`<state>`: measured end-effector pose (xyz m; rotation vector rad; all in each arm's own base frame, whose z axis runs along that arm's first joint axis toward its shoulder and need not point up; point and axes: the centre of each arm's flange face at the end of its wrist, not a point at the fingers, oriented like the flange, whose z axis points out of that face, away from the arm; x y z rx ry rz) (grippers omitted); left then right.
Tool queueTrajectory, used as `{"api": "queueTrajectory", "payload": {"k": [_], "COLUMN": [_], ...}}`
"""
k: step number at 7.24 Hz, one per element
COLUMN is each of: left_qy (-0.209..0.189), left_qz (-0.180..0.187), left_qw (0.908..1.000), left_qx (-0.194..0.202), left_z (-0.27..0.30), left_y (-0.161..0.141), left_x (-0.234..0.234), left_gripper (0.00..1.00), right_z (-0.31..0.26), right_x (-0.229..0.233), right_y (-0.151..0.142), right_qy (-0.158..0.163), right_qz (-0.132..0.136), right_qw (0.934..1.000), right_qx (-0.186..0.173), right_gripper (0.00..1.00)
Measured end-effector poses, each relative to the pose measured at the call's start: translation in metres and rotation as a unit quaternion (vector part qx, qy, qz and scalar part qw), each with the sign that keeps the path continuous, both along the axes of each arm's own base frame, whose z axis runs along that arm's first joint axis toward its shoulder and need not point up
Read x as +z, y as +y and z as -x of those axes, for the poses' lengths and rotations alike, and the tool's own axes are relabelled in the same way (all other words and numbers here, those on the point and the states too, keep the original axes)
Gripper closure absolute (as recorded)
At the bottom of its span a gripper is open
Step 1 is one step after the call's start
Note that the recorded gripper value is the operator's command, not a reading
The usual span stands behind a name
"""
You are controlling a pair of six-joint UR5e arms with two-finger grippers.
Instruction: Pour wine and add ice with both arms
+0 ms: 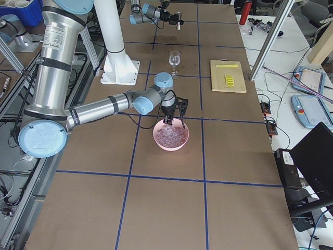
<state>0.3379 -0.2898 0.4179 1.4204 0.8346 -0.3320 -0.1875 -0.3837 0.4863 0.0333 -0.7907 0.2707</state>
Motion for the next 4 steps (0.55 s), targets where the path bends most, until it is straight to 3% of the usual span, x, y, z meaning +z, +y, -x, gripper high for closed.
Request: {"api": "queueTrajectory", "payload": {"k": [2, 4], "left_qy": [-0.020, 0.003], "left_qz": [0.027, 0.065], "left_qw": [0.9994, 0.9979], "left_qx": [0.002, -0.002], "left_z": [-0.011, -0.024], "left_y": [-0.002, -0.004], "left_x": [0.010, 0.029], "left_gripper": [1.00, 1.00], "right_z": [0.000, -0.003], "right_x": [-0.001, -0.010], "right_y": [0.000, 0.001], "right_qy": [0.000, -0.006], "right_qz": [-0.001, -0.007], "right_qw": [1.0000, 1.0000], "right_qx": [0.000, 0.002], "right_gripper": [1.00, 1.00]}}
